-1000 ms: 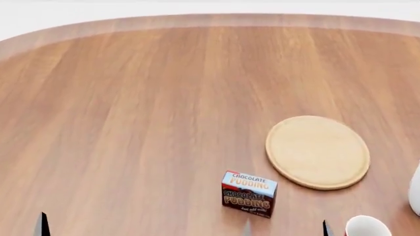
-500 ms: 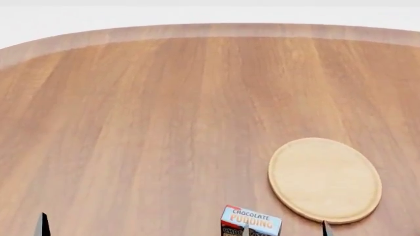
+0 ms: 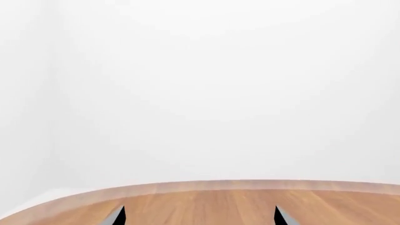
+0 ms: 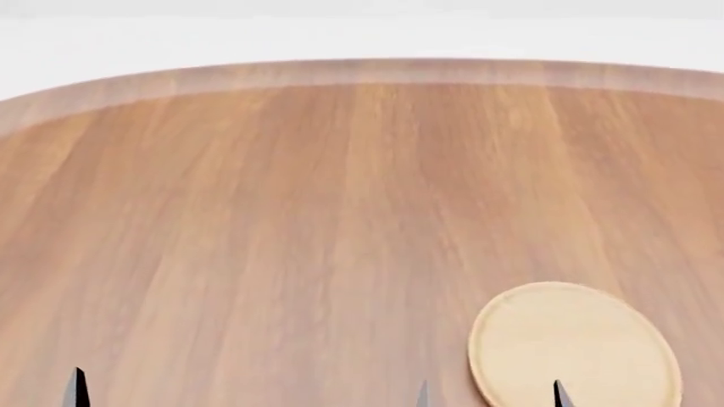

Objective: Put the chocolate pudding to the left of the plate.

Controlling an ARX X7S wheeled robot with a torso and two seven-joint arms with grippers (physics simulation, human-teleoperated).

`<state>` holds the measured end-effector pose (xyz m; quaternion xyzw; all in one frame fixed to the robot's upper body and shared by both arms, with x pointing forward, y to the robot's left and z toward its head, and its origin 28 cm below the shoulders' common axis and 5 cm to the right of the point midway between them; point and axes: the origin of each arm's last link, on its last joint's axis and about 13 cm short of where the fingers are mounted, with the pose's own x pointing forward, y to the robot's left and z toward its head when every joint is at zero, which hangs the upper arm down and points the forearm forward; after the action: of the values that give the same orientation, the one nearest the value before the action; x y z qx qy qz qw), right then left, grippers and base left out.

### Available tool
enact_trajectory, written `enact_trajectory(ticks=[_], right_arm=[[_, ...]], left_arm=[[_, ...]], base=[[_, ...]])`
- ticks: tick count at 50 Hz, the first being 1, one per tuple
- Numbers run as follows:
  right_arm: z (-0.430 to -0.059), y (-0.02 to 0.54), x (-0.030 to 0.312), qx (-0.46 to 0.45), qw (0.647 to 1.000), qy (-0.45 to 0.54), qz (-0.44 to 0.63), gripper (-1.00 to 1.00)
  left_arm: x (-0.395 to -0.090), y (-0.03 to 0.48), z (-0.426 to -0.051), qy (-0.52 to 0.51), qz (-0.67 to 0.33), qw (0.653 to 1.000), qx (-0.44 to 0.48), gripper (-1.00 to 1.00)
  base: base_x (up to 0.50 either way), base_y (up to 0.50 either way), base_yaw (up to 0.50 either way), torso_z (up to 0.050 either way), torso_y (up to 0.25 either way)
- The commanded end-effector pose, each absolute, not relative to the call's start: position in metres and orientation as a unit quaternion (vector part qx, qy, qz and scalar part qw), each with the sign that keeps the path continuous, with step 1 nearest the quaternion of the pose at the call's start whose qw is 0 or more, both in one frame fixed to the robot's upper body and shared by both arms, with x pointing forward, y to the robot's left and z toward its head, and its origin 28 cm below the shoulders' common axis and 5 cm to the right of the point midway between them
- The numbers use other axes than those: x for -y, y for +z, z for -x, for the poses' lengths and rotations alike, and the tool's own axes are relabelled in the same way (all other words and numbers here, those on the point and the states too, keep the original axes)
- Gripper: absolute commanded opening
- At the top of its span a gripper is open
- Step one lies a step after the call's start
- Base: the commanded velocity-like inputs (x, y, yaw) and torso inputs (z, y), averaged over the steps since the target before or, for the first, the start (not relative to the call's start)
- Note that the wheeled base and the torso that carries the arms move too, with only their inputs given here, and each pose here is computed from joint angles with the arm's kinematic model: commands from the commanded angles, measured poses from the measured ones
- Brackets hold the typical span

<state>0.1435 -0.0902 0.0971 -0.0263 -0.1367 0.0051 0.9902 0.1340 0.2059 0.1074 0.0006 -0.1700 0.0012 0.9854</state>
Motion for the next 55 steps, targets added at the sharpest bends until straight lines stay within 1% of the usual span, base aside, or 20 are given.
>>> enact_trajectory(ticks=[1, 30, 38, 40, 41, 44, 45, 46, 47, 49, 51, 53, 55], right_arm=[[-0.144, 0.097, 0.090, 0.136, 0.990, 0.005, 0.027, 1.00], [-0.145, 0.095, 0.090, 0.130, 0.991, 0.000, 0.029, 1.00], [-0.148, 0.099, 0.093, 0.139, 0.990, -0.008, 0.030, 1.00], [-0.155, 0.113, 0.099, 0.155, 0.987, -0.023, 0.047, 1.00], [-0.159, 0.129, 0.106, 0.168, 0.984, -0.029, 0.048, 1.00], [-0.160, 0.158, 0.116, 0.197, 0.977, -0.057, 0.059, 1.00], [-0.160, 0.177, 0.124, 0.216, 0.971, -0.065, 0.078, 1.00], [-0.160, 0.179, 0.123, 0.216, 0.971, -0.065, 0.078, 1.00], [-0.161, 0.193, 0.130, 0.232, 0.967, -0.062, 0.088, 1.00], [-0.163, 0.219, 0.142, 0.248, 0.961, -0.033, 0.120, 1.00], [-0.160, 0.238, 0.148, 0.233, 0.962, 0.044, 0.138, 1.00], [-0.160, 0.252, 0.155, 0.227, 0.958, 0.057, 0.165, 1.00], [-0.164, 0.266, 0.166, 0.193, 0.960, 0.104, 0.176, 1.00]], left_arm=[[-0.206, 0.107, -0.134, 0.000, 0.000, 0.985, 0.170, 1.00], [-0.206, 0.107, -0.133, 0.000, -0.001, 0.985, 0.170, 1.00], [-0.206, 0.107, -0.134, 0.000, 0.000, 0.985, 0.170, 1.00], [-0.206, 0.107, -0.134, 0.000, 0.000, 0.986, 0.169, 1.00], [-0.206, 0.107, -0.134, 0.001, 0.000, 0.986, 0.169, 1.00], [-0.206, 0.108, -0.134, 0.001, 0.000, 0.986, 0.169, 1.00], [-0.206, 0.107, -0.135, 0.001, 0.000, 0.986, 0.168, 1.00], [-0.206, 0.107, -0.135, 0.001, 0.000, 0.986, 0.168, 1.00], [-0.206, 0.107, -0.135, 0.001, 0.000, 0.986, 0.167, 1.00], [-0.207, 0.107, -0.136, 0.002, 0.001, 0.986, 0.167, 1.00], [-0.208, 0.109, -0.135, 0.004, 0.000, 0.986, 0.169, 1.00], [-0.208, 0.109, -0.136, 0.005, 0.002, 0.986, 0.169, 1.00], [-0.208, 0.107, -0.138, 0.004, 0.001, 0.986, 0.166, 1.00]], base=[[0.27, 0.00, 0.00, 0.000, 0.000], [0.27, 0.00, 0.00, 0.000, 0.000], [0.00, 0.00, 0.00, 0.000, 0.001], [0.00, 0.00, 0.00, 0.000, 0.000], [0.00, 0.00, 0.00, 0.000, 0.000], [0.00, 0.00, 0.00, 0.000, 0.000], [0.00, 0.00, 0.00, 0.000, 0.000], [0.00, 0.00, 0.00, 0.000, 0.000], [0.00, 0.00, 0.00, 0.000, 0.000], [0.00, 0.00, 0.00, 0.000, 0.000], [0.00, 0.00, 0.00, 0.000, 0.000], [0.00, 0.00, 0.00, 0.000, 0.000], [0.00, 0.00, 0.00, 0.000, 0.000]])
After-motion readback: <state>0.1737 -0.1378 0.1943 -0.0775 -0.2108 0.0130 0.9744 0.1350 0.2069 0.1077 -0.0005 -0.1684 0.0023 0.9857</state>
